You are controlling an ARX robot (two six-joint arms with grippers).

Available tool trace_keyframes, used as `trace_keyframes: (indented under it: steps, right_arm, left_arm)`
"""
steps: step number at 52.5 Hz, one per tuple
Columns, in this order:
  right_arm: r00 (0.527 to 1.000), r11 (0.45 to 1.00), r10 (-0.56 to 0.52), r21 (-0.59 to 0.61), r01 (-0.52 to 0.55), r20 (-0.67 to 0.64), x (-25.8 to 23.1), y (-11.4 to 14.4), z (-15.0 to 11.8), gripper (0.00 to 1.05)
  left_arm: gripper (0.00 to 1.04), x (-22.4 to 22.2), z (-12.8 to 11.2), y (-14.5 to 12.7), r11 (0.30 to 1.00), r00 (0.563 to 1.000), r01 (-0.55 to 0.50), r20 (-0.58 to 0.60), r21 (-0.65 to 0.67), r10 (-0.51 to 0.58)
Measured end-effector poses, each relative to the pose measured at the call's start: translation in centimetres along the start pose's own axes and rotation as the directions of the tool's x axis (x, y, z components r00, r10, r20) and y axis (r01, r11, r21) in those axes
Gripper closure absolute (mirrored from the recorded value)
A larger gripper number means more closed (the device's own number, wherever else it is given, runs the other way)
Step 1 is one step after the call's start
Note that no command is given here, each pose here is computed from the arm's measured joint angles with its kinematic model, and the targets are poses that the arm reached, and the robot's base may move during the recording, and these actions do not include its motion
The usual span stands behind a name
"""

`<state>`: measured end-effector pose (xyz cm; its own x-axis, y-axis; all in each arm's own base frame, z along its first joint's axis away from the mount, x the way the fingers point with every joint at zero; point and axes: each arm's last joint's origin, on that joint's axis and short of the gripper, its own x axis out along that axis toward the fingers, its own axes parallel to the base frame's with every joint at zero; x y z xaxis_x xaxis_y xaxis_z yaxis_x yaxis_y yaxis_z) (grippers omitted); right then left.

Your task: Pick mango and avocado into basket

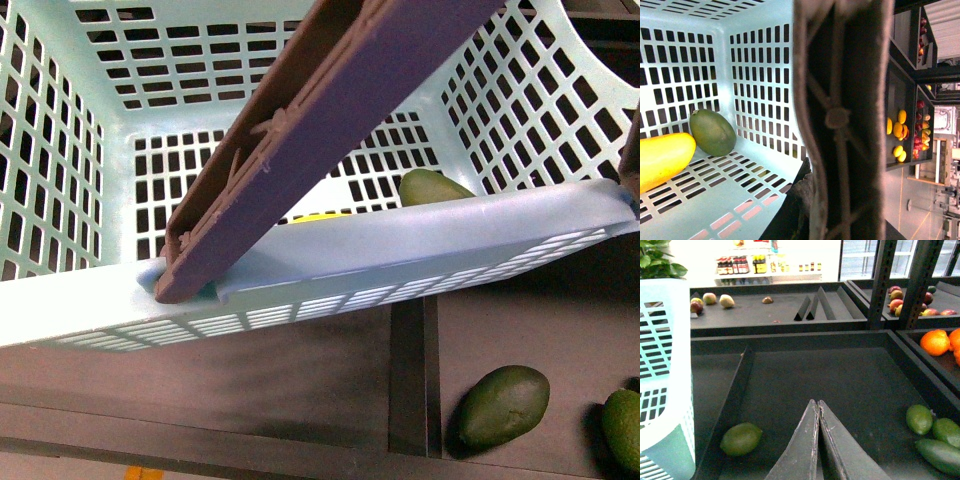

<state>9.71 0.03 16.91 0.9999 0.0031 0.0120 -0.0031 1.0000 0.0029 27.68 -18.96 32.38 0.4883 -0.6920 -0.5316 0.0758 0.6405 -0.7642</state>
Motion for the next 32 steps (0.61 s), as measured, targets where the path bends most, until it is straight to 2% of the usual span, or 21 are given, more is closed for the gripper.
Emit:
trace_keyframes:
  steps: [6, 13, 16, 21, 27, 32]
  right_arm:
    - [1.000, 1.000, 0.000, 0.000, 0.000, 0.000, 0.00, 0.00, 0.00, 1.01]
    - [1.000, 1.000, 0.000, 0.000, 0.000, 0.000, 0.00, 0.00, -0.01, 0.74]
    - [1.000, 1.000, 0.000, 0.000, 0.000, 0.000, 0.00, 0.00, -0.01, 0.67]
    - [1.000, 1.000, 0.000, 0.000, 0.000, 0.000, 0.00, 0.00, -0.01, 0.48]
    - [1.000, 1.000, 0.000, 0.000, 0.000, 0.000, 0.00, 0.00, -0.01, 0.33]
    - [1.000, 1.000, 0.000, 0.000, 0.000, 0.001, -0.01, 0.00, 0.01, 0.14]
  left_arm:
    - [1.00, 0.00, 0.00, 0.00, 1.000, 1.000, 0.000, 0.000, 0.002, 0.000]
    - [1.00, 0.00, 0.00, 0.00, 1.000, 1.000, 0.000, 0.000, 0.000, 0.000]
    - [1.00, 0.00, 0.00, 0.00, 1.000, 1.000, 0.000, 0.000, 0.000, 0.000]
    - [1.00, 0.00, 0.00, 0.00, 1.000, 1.000, 0.000, 0.000, 0.000, 0.000]
    - [1.00, 0.00, 0.00, 0.00, 1.000, 1.000, 0.000, 0.000, 0.000, 0.000]
    - [1.00, 0.00, 0.00, 0.00, 1.000, 1.000, 0.000, 0.000, 0.000, 0.000]
